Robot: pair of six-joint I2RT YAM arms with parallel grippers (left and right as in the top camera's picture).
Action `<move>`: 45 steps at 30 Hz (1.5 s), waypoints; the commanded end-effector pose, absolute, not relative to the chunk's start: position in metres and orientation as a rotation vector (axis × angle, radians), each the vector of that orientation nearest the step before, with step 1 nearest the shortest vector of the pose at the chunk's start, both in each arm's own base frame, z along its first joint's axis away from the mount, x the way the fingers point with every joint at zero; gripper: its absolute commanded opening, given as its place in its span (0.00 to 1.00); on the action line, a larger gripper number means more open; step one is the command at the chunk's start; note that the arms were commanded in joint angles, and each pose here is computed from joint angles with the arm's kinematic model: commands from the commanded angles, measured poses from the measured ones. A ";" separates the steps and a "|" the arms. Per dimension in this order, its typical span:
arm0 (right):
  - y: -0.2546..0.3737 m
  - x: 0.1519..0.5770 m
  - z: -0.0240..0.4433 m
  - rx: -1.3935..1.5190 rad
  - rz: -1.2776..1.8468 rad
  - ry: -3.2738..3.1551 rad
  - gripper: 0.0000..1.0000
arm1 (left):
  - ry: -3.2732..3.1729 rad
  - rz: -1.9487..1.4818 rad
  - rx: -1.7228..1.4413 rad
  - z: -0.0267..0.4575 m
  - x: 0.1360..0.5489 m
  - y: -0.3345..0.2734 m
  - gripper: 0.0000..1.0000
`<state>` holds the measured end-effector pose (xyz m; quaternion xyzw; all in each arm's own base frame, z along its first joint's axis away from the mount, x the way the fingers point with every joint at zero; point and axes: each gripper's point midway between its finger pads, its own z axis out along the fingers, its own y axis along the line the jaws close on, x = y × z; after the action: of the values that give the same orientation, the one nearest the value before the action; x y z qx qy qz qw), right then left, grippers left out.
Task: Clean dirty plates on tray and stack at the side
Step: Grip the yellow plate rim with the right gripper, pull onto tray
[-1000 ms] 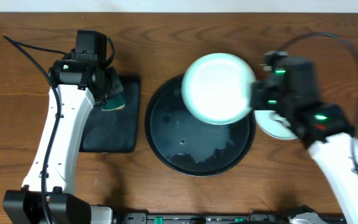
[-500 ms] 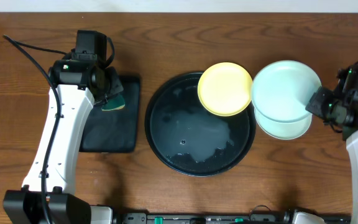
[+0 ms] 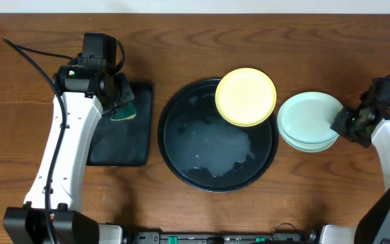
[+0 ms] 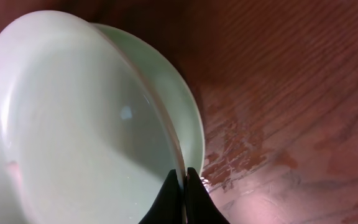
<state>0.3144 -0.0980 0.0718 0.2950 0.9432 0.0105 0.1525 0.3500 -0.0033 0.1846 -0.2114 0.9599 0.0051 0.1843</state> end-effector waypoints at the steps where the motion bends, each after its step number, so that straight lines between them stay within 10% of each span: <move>1: -0.103 0.313 0.066 0.841 -0.003 2.721 0.01 | 2.721 0.032 -0.578 0.181 0.350 -0.002 0.08; 3: -0.103 0.314 0.066 0.840 -0.003 2.719 0.03 | 2.721 0.032 -0.578 0.181 0.350 -0.002 0.08; 9: -0.085 0.341 0.082 0.687 0.179 2.666 0.54 | 2.717 0.030 -0.578 0.181 0.351 -0.002 0.08; 20: 0.030 0.416 0.169 0.022 0.402 2.526 0.65 | 2.717 0.030 -0.578 0.181 0.351 -0.002 0.07; 45: 0.092 0.456 0.041 -0.285 0.441 2.758 0.27 | 2.718 0.030 -0.578 0.181 0.351 -0.002 0.07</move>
<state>0.4546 0.0905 0.0495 -0.0939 0.9680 0.1528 0.1753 0.3502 -0.0033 0.1847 -0.2114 0.9597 0.0050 0.1849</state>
